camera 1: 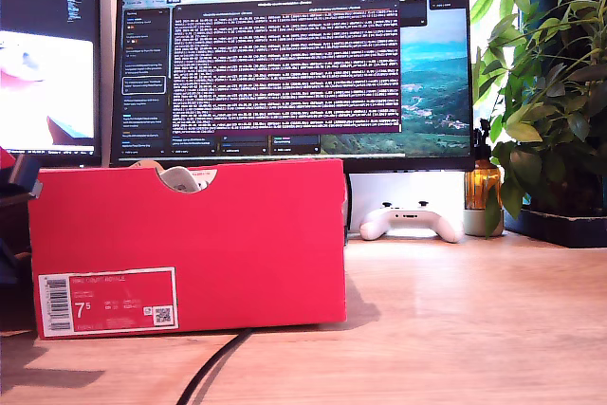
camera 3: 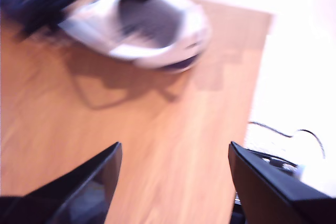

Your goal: Pack the blue shoes by picking the first shoe and placing it inside the red shoebox, left side, then picking and rotating the second shoe and placing it in the shoebox

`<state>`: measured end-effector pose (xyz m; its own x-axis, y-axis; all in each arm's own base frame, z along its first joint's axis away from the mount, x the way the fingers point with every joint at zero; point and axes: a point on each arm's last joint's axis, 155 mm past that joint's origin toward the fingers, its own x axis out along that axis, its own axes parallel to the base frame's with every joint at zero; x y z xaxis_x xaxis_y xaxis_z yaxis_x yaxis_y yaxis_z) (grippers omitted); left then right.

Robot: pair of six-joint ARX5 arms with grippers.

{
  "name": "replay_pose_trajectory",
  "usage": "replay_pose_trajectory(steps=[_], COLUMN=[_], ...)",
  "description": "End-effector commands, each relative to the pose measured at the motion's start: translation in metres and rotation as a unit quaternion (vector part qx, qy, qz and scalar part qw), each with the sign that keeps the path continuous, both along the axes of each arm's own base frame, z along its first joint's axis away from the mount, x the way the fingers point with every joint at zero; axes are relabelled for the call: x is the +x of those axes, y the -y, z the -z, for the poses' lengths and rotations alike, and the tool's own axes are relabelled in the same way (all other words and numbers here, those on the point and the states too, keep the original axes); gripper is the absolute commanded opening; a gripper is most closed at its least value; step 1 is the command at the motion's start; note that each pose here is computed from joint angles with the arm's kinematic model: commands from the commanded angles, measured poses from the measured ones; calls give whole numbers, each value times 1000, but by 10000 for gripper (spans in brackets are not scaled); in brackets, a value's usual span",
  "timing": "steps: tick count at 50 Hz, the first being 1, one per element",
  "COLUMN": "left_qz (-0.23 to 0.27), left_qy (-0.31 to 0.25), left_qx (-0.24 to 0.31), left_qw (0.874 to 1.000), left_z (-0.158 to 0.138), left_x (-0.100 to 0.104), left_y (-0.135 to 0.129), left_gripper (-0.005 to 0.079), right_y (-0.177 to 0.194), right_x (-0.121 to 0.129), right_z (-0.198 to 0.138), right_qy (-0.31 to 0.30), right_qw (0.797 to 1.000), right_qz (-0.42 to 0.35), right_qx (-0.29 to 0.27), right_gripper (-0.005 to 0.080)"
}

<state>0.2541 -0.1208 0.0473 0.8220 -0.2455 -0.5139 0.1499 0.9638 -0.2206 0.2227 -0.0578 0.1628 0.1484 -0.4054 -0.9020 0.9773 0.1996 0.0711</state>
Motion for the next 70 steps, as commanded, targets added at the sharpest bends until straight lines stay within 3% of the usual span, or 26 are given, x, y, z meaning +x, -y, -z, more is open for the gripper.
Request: replay_pose_trajectory(steps=[1,20,33,64,70], left_qz=[0,0,0,0,0], left_qy=[-1,-1,-1,-1,-1], left_qx=[4,4,4,4,4], left_qw=[1000,1000,1000,1000,1000], left_z=[3,3,3,3,3], left_x=[-1,-1,-1,-1,-1], left_y=[-2,-2,-2,-2,-2], left_gripper=[-20,-20,-20,-20,-20], right_y=[9,51,69,86,88], right_x=[-7,-32,-11,13,12], right_z=[7,18,21,79,89], right_qy=[-8,-28,2,-77,-93], right_qw=[1000,992,993,991,989], right_qz=[26,125,119,111,113], right_qx=[-3,-14,-17,3,7], right_gripper=[594,588,588,586,527])
